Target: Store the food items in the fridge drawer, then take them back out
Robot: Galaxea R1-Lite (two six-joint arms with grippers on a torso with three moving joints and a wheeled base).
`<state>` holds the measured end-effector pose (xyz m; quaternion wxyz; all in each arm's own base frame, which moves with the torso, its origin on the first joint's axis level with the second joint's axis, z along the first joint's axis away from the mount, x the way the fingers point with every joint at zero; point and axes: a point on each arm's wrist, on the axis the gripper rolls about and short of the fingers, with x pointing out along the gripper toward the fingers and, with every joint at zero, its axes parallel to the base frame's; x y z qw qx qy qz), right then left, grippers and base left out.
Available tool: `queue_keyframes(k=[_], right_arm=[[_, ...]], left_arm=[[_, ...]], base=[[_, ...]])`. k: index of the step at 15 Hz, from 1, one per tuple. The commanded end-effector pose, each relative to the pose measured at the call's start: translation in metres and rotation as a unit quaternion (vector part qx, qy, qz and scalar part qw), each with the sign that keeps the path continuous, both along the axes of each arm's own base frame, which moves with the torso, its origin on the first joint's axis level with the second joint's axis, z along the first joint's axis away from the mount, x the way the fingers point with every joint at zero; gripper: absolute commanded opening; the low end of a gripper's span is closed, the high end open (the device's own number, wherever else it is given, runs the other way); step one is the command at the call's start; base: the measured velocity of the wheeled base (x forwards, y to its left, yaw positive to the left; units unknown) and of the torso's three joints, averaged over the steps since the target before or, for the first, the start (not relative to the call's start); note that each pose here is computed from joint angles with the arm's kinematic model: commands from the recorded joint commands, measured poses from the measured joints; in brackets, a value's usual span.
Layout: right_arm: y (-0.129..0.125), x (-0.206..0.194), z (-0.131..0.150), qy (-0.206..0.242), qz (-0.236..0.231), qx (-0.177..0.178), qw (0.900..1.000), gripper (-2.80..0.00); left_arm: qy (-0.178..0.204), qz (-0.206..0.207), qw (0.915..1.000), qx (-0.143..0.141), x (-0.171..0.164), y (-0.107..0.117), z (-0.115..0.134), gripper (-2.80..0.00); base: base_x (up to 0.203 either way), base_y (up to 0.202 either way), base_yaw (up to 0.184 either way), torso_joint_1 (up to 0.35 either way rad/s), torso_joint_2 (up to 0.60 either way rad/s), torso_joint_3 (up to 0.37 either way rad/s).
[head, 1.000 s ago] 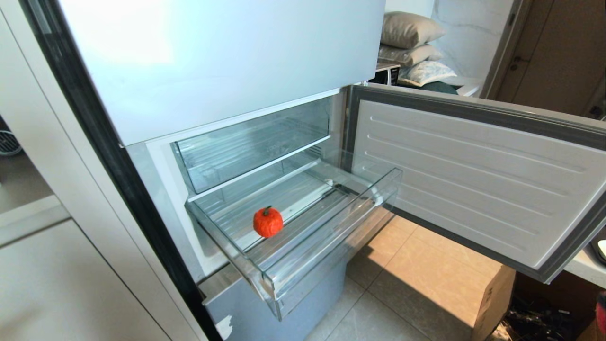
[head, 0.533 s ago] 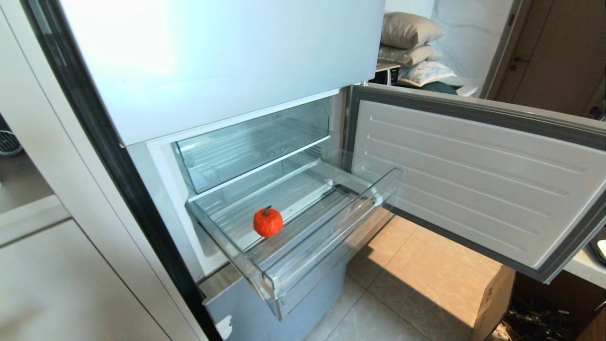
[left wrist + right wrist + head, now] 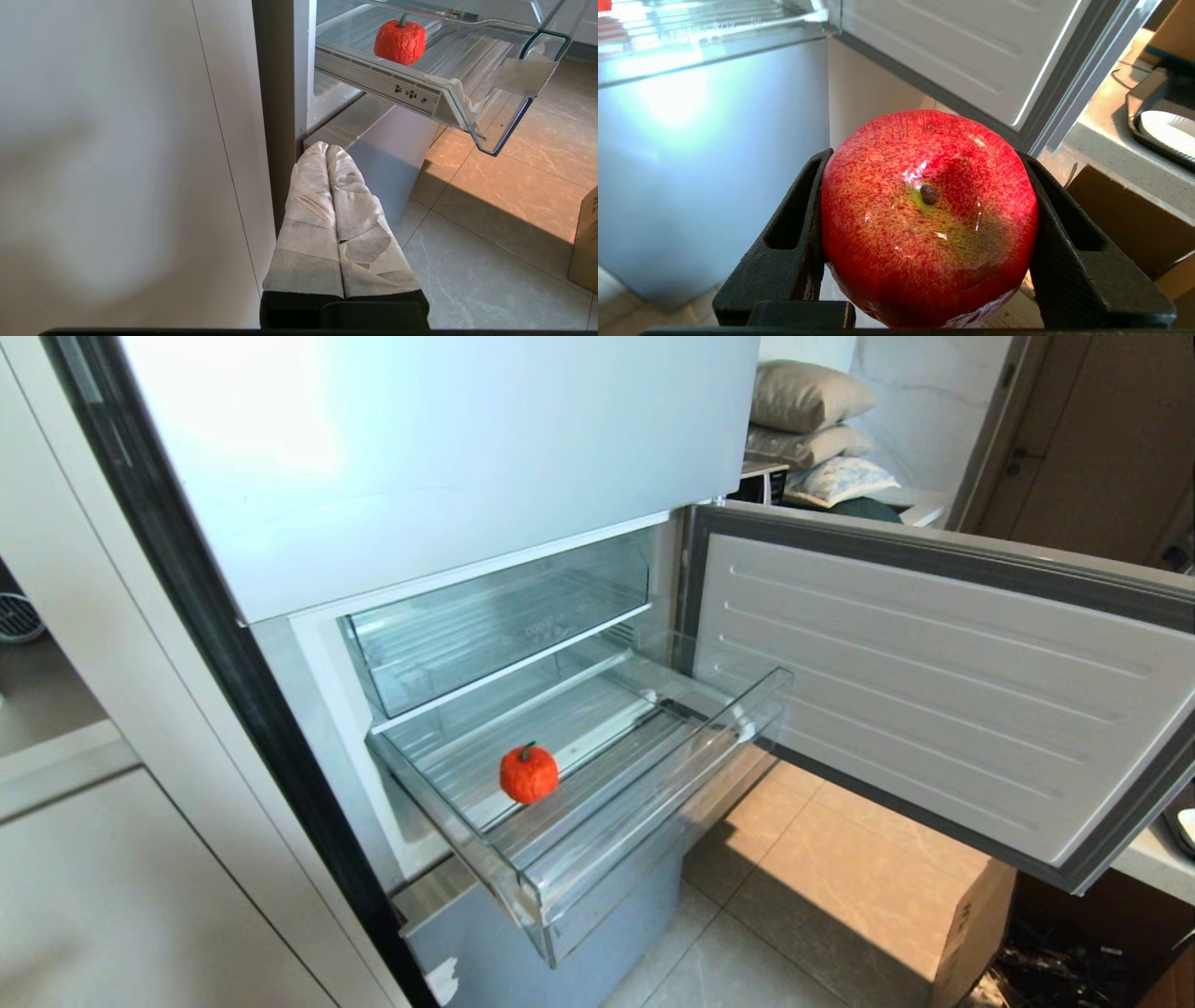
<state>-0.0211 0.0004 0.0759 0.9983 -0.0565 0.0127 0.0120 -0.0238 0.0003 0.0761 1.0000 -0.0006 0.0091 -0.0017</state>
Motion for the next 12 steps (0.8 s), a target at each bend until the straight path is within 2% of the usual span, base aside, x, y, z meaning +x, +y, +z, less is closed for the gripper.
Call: queue_keyframes(k=[1,8,12], right_arm=[[-0.0001,-0.0016,-0.0016,-0.009,-0.001,0.003,1.0,-2.8],[0.0,-0.0016,-0.0014,-0.009,0.0,0.003,1.0,-2.8],[0.0,-0.0016,-0.0014,-0.009,0.0,0.004,1.0,-2.8]], left_arm=[[-0.001,0.0,1.0,0.0,0.0,0.0,0.0001,-2.8],[-0.001,0.0,1.0,0.0,0.0,0.0,0.0001,-2.8],[-0.001,0.0,1.0,0.0,0.0,0.0,0.0001,-2.8]], base=[[0.0,0.0,0.0,0.0,0.0,0.0],[0.0,0.0,0.0,0.0,0.0,0.0],[0.005,-0.005,0.146,0.006,0.0,0.003]])
